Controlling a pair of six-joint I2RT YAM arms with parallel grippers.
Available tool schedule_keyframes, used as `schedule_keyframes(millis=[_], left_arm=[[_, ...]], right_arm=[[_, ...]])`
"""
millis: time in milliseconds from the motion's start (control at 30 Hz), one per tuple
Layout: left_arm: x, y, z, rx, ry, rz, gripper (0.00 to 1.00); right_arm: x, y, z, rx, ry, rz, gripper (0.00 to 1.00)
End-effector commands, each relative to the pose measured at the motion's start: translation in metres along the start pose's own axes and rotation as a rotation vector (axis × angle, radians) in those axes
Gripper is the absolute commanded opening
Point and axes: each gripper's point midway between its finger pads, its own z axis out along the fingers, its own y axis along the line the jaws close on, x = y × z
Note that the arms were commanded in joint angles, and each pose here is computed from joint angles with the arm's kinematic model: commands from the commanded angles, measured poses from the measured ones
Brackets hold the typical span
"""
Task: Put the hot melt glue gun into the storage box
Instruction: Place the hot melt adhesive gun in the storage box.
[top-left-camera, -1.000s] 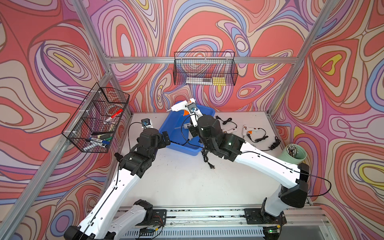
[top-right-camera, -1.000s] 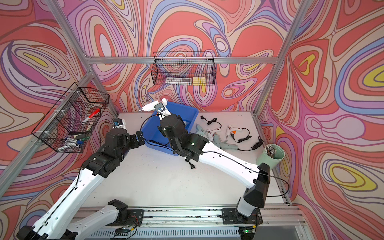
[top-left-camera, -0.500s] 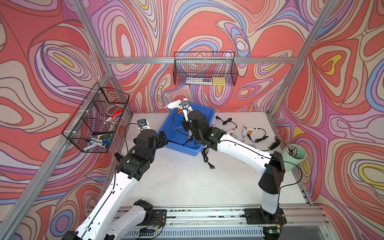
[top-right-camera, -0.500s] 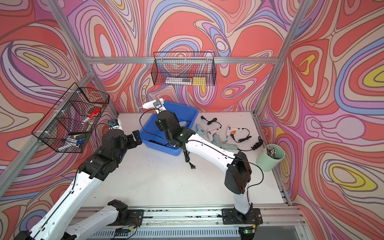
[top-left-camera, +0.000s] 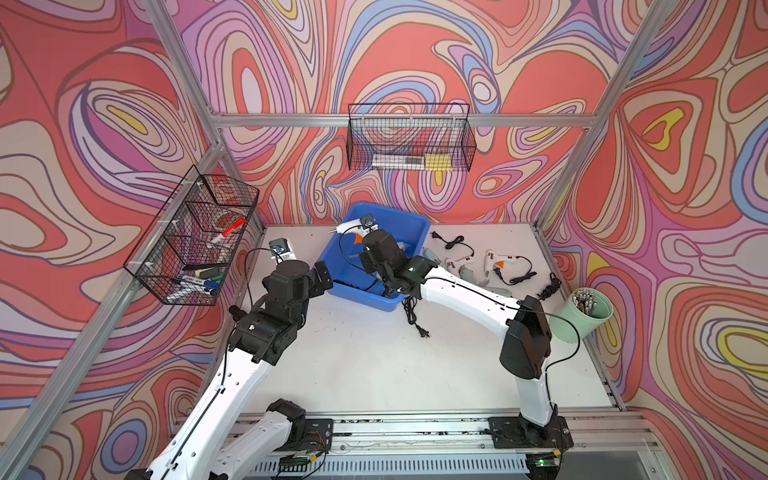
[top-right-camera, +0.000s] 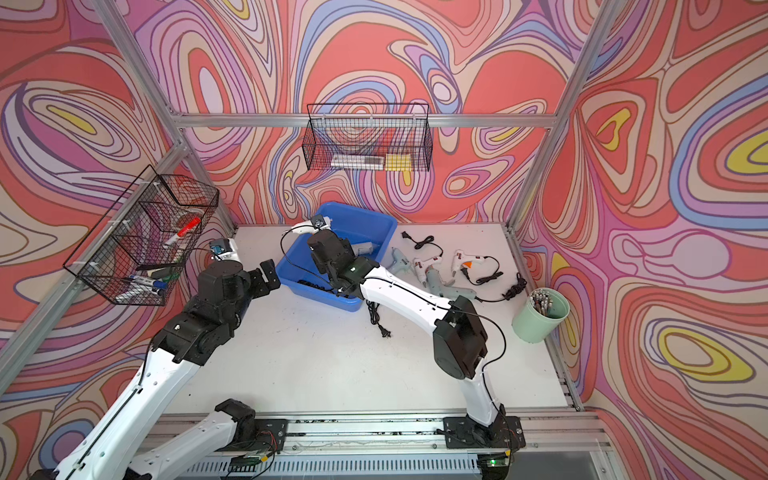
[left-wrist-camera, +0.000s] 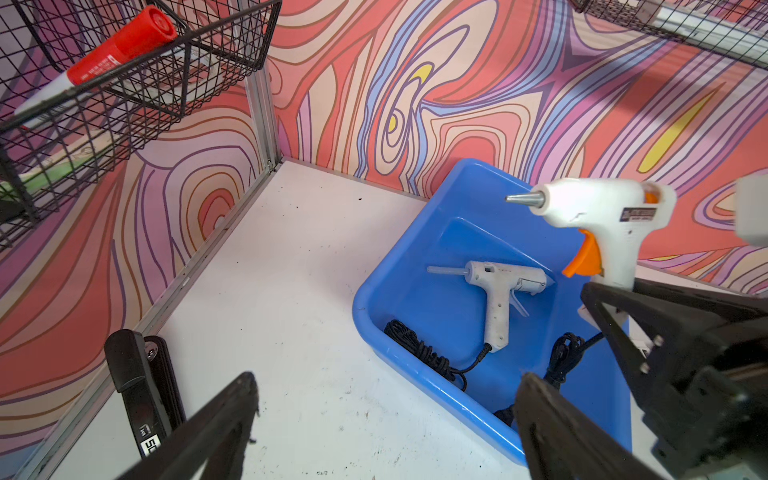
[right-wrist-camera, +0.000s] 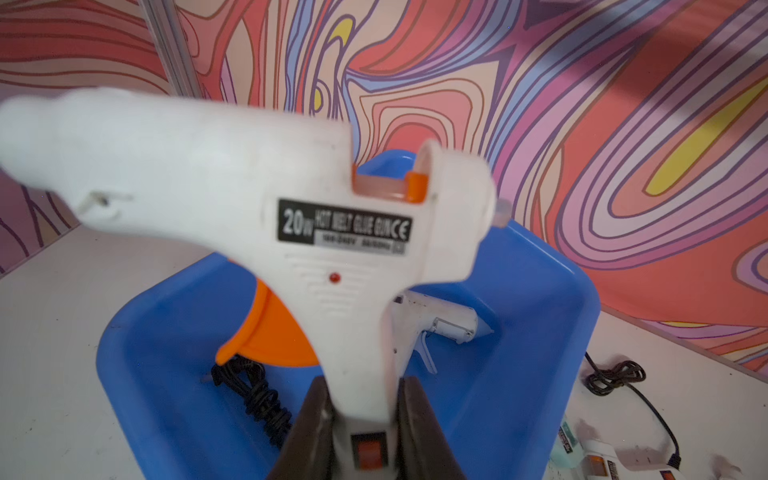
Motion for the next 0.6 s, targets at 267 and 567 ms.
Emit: schedule_keyframes(millis=[267,567], left_arm=[[0.002,0.001,0.003,-0.008,0.018,0.004,0.99],[0.005,0.011,0.0,-0.06,0.031,-0.004,0.99]], right_arm=[[0.074,0.019,0.043,-0.012,0.316,0.0,0.0],[0.112,0.032,0.066,-0.104,0.426,0.009,0.0]])
